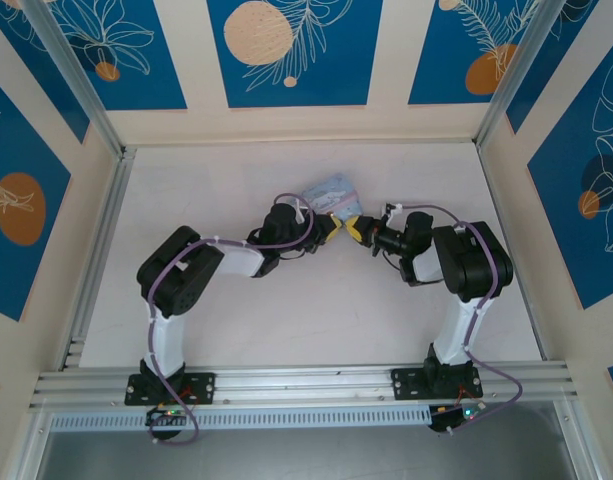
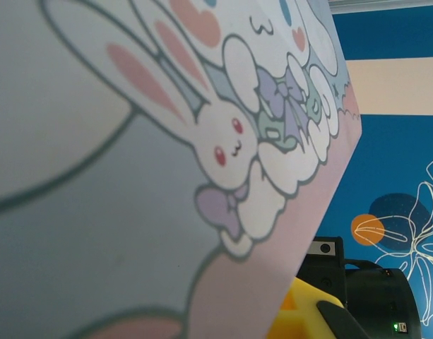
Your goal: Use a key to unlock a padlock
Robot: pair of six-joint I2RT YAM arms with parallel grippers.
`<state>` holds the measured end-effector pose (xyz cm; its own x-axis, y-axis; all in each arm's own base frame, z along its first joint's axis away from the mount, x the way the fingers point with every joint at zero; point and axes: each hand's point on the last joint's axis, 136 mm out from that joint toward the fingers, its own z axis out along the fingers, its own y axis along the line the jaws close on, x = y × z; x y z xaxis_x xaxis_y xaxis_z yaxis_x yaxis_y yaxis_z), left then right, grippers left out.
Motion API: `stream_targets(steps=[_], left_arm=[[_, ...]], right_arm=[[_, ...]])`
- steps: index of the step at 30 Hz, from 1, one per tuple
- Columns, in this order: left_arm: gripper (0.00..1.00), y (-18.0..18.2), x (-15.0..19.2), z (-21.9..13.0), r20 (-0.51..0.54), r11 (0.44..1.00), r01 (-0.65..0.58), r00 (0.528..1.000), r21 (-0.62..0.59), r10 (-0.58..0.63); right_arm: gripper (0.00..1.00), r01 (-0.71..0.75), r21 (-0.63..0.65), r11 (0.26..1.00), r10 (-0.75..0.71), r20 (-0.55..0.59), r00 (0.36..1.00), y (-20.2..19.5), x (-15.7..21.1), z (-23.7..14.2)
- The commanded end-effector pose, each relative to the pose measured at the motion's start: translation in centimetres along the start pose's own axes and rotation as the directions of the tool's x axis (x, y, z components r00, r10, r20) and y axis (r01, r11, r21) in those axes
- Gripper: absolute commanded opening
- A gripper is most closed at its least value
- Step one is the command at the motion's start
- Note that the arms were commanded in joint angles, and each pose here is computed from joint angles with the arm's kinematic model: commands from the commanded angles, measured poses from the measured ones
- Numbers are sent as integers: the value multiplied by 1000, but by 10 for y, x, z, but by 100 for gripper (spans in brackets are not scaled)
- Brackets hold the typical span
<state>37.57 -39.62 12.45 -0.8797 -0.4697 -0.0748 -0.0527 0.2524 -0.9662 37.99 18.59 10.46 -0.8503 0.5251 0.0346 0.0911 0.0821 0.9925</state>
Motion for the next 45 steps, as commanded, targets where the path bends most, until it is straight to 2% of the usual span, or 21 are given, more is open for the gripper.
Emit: stream_targets(steps=[1, 5, 13, 19, 25, 29, 41, 45], left_arm=[[1, -33, 21, -1, -38, 995, -63, 997, 82, 66], [0, -36, 23, -2, -46, 993, -78, 996, 90, 82], [0, -45, 34, -2, -105, 986, -124, 985, 109, 136], [0, -32, 38, 0, -132, 987, -137, 980, 79, 147], [0, -16, 48, 0, -203, 974, -223, 953, 24, 223], [0, -18, 54, 0, -234, 972, -232, 943, 43, 235], [0, 2, 48, -5, -218, 966, -258, 944, -24, 247], [0, 11, 43, -8, -211, 965, -258, 947, -41, 244]], right_arm=[[0, 34, -22, 999, -37, -145, 989, 7, 40, 8], [0, 18, -1, 1000, -18, -113, 993, 0, 32, 8], [0, 3, -18, 1000, -6, -138, 990, 7, 29, 22], [0, -16, -6, 1000, 15, -161, 987, 9, 34, 29], [0, -69, 2, 998, 69, -160, 985, 10, 34, 33], [0, -62, -4, 998, 60, -174, 983, 16, 37, 41], [0, -105, 21, 994, 107, -161, 981, 5, 37, 38], [13, -104, 19, 994, 106, -154, 982, 6, 38, 35]])
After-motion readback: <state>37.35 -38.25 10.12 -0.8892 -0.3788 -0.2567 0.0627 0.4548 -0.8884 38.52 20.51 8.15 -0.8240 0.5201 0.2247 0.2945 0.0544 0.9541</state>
